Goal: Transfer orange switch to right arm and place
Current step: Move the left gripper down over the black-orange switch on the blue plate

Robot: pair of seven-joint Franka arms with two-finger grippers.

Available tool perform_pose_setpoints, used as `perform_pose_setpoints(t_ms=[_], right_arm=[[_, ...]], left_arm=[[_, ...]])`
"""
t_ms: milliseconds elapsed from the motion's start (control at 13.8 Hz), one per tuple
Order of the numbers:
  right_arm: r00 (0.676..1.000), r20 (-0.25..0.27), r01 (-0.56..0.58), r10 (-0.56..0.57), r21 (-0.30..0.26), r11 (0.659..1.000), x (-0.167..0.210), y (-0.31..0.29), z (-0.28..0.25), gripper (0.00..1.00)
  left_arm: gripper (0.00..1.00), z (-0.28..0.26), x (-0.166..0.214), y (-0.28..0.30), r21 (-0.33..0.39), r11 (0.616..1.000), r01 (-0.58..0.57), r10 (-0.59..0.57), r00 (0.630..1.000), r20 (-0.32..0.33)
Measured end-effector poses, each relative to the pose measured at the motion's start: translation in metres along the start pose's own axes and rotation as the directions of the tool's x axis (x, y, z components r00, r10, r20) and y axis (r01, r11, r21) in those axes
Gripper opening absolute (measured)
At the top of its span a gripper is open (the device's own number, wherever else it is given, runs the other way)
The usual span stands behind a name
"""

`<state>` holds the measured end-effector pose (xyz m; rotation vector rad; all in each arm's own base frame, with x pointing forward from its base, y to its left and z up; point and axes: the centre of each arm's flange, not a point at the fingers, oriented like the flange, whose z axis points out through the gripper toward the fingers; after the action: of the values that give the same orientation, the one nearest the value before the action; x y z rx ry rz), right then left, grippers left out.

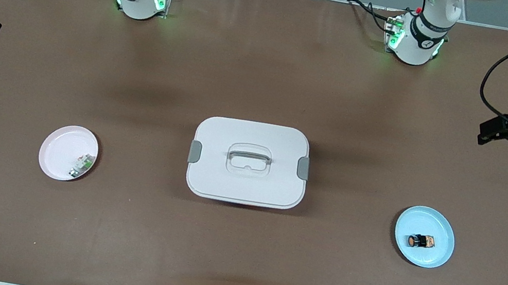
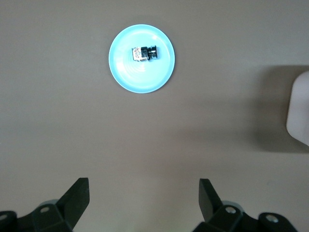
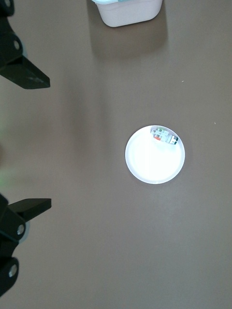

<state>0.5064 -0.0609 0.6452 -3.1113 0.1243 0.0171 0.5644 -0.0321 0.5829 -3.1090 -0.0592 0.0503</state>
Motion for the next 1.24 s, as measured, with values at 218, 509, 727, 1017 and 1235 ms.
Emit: perform_pose_setpoints(t_ms=[218, 509, 727, 1017, 1235], right_arm=[[1.0, -0.001, 0.0, 0.0, 0.0, 1.0, 0.0, 0.0, 0.0, 1.0], [1.0, -0.003, 0.0, 0.0, 0.0, 1.0, 0.0, 0.0, -0.001, 1.0], [1.0, -0.005, 0.001, -0.001, 0.0, 1.0, 0.0, 0.0, -0.002, 1.0], [1.0, -0.012, 0.001, -0.001, 0.0, 1.0, 0.0, 0.0, -0.005, 1.0], [1.0, -0.014, 0.0, 0.0, 0.0, 1.0, 0.0, 0.0, -0.006, 1.0]], left_arm=[[1.0, 0.04, 0.018, -0.009, -0.007, 1.0, 0.013, -0.013, 1.0, 0.018], [1.0, 0.099, 0.047, -0.022, -0.023, 0.999, 0.035, -0.034, 0.999, 0.023], [1.0, 0.149, 0.066, -0.034, -0.038, 0.999, 0.037, -0.036, 0.999, 0.027], [1.0, 0.202, 0.088, -0.034, -0.055, 0.998, 0.035, -0.035, 0.999, 0.0], [1.0, 0.252, 0.108, -0.036, -0.001, 1.0, -0.008, 0.008, 0.998, -0.061]])
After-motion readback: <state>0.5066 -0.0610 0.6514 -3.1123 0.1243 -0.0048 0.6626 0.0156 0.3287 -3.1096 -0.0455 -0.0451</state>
